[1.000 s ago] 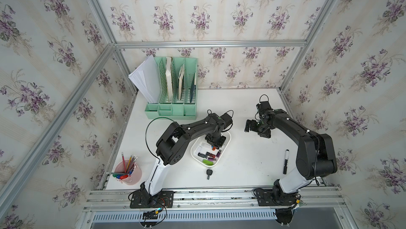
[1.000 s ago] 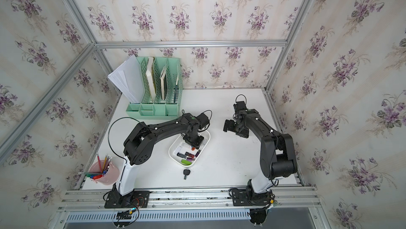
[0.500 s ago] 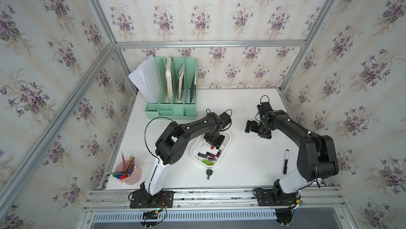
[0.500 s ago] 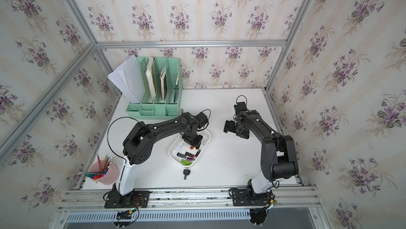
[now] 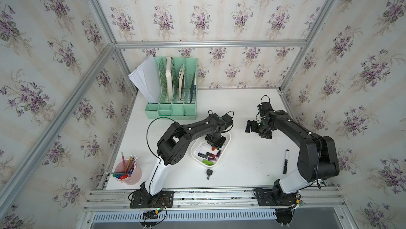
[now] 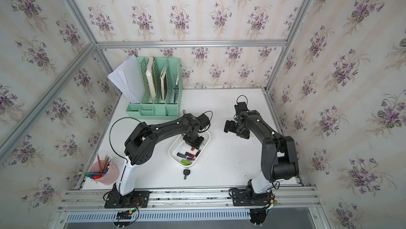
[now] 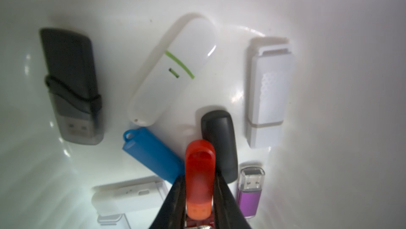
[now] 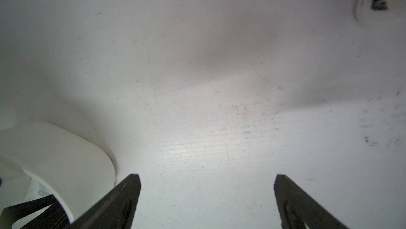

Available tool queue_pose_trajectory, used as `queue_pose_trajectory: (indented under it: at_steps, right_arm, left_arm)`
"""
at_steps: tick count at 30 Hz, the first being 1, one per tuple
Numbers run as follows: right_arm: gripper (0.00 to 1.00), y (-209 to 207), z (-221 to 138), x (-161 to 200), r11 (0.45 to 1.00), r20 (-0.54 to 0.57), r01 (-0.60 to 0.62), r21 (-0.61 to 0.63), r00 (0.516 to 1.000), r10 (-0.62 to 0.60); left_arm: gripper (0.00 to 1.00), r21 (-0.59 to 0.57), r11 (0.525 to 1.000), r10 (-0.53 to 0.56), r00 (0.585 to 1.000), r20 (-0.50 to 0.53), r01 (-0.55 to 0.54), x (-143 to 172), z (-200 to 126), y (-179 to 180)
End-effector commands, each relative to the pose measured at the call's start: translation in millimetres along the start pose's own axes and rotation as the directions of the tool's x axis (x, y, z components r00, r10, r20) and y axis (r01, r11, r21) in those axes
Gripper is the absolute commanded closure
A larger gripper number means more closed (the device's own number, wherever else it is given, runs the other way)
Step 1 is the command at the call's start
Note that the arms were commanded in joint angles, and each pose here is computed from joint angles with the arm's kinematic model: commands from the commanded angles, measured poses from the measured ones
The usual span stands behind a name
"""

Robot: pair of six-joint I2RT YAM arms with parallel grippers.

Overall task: Put the usb flash drive into the storage box
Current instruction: Place the USB flash in the storage box, then reset both arms

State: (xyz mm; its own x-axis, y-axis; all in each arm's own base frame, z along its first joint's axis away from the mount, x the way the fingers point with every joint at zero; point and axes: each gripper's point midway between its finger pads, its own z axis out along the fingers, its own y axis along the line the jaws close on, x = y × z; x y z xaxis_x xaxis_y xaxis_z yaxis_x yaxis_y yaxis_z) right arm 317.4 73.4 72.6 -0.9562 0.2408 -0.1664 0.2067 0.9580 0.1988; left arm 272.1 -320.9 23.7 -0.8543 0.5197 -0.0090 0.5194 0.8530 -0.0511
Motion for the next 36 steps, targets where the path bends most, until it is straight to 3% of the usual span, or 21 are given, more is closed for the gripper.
queue_pose_trajectory:
  at_steps: [1,10,14,16,25,27,28,29,33,36]
  right_arm:
    - [0.00,-1.5,-1.1,1.4,1.000,-0.001,0.007,0.007,1.000,-0.007]
    - [0.00,-0.6,-2.5,1.1,1.000,0.002,0.008,0.003,1.000,-0.008]
    - [0.00,-0.3,-2.3,1.0,1.000,0.001,0.009,0.001,1.000,-0.009]
    - [0.00,-0.7,-1.6,1.3,1.000,-0.001,0.009,0.003,1.000,-0.009]
    - [0.00,-1.2,-4.9,0.8,1.000,0.001,0.007,0.006,1.000,-0.007]
    - [0.00,1.1,-7.0,0.2,1.000,0.008,0.007,-0.004,1.000,-0.007]
    - [0.00,3.1,-9.8,-1.6,1.000,0.022,0.006,-0.015,1.000,-0.006]
    - [0.00,5.3,-13.7,-4.5,1.000,0.045,0.006,-0.027,0.999,-0.005]
    - [0.00,16.4,-54.7,-19.5,0.993,0.267,0.034,-0.109,0.964,-0.004]
    - [0.00,10.5,-90.1,-24.0,0.994,0.475,0.051,-0.100,0.880,0.002]
  left_arm:
    - [0.71,-0.003,1.000,0.000,1.000,-0.007,0.000,0.2,3.2,-1.2]
    - [0.59,-0.033,0.999,0.001,1.000,0.004,-0.001,-0.9,-7.2,5.5]
    - [0.49,-0.038,0.999,-0.016,0.999,0.029,0.017,-3.1,-20.6,15.9]
    - [0.37,-0.045,0.999,-0.028,0.999,0.039,0.029,-4.7,-24.0,22.0]
    - [0.38,-0.024,0.999,-0.041,0.998,0.051,0.042,-7.1,-26.6,24.4]
    - [0.25,-0.008,0.999,-0.044,0.995,0.088,0.045,-8.2,-37.1,23.5]
    - [0.06,0.004,0.999,-0.043,0.991,0.124,0.043,-9.5,-47.9,22.5]
    - [0.01,0.011,0.999,-0.043,0.984,0.175,0.042,-12.2,-62.9,22.5]
    - [0.01,-0.061,0.994,-0.058,0.900,0.432,0.093,-9.5,-146.9,57.6]
    - [0.01,-0.241,0.928,-0.069,0.767,0.638,0.284,16.3,-203.1,131.0]
